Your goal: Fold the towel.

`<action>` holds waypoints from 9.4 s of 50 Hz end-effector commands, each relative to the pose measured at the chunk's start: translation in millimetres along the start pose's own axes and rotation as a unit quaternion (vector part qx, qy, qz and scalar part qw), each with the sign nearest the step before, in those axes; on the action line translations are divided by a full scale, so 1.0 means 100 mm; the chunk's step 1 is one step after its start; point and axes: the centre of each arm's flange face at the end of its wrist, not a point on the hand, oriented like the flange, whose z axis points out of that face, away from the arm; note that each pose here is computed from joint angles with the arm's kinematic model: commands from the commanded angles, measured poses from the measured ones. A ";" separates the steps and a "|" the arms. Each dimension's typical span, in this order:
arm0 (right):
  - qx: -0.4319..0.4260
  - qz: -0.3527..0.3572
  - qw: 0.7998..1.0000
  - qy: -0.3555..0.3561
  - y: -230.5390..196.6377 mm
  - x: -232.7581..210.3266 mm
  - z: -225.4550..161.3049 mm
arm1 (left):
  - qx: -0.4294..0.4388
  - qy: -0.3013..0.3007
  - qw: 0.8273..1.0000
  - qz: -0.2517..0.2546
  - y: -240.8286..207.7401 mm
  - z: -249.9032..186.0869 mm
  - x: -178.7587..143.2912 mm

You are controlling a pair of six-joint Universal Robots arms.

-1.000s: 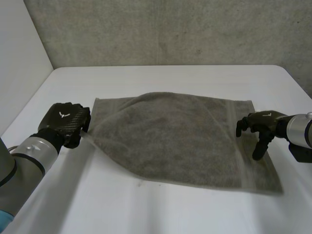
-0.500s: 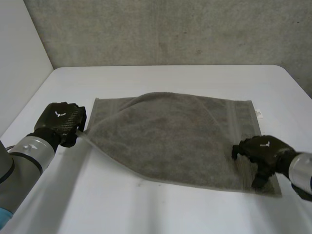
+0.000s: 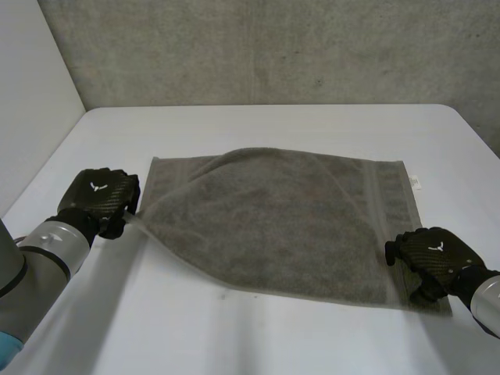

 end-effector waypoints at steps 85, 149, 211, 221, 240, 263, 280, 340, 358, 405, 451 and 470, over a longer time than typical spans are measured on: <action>-0.135 -0.065 0.989 -0.017 -0.65 0.71 -0.62 | -0.149 0.050 0.981 0.113 0.27 -0.90 0.15; 0.054 0.002 0.991 0.123 -0.70 1.00 1.49 | -0.016 0.001 0.998 0.066 0.30 1.73 0.21; 0.010 -0.028 0.994 0.104 0.07 0.64 0.68 | -0.048 -0.009 0.998 -0.025 0.26 0.20 0.15; 0.004 -0.027 0.994 0.103 0.12 0.68 0.77 | -0.049 -0.009 0.998 -0.025 0.27 0.20 0.15; -0.015 -0.028 0.980 0.195 0.18 1.30 0.71 | -0.051 -0.009 0.998 -0.026 0.28 0.18 0.15; 0.198 -0.070 0.975 0.077 -1.65 0.14 0.71 | -0.034 -0.025 0.999 -0.027 0.17 0.15 0.06; 0.196 -0.139 0.948 -0.208 -1.23 -2.41 0.70 | -0.038 -0.023 0.999 -0.028 0.20 0.12 0.07; 0.124 -0.021 0.992 0.025 -0.71 -0.36 0.77 | 0.012 0.041 0.998 -0.046 -0.07 0.01 0.52; 0.215 -0.116 0.947 -0.208 -1.22 -2.35 0.66 | 0.048 -0.040 0.996 -0.059 -0.29 -0.10 0.01; 0.118 0.179 0.974 -0.080 -1.18 -0.74 0.73 | -0.042 0.095 0.988 -0.114 -0.15 0.39 1.29; 0.266 0.081 0.960 0.044 -2.29 -0.47 0.15 | 0.072 -0.012 0.990 -0.118 -0.96 -0.11 0.44; 0.219 0.103 0.956 0.168 -2.18 0.14 -0.27 | 0.108 -0.071 0.981 -0.143 -1.39 -0.45 -0.28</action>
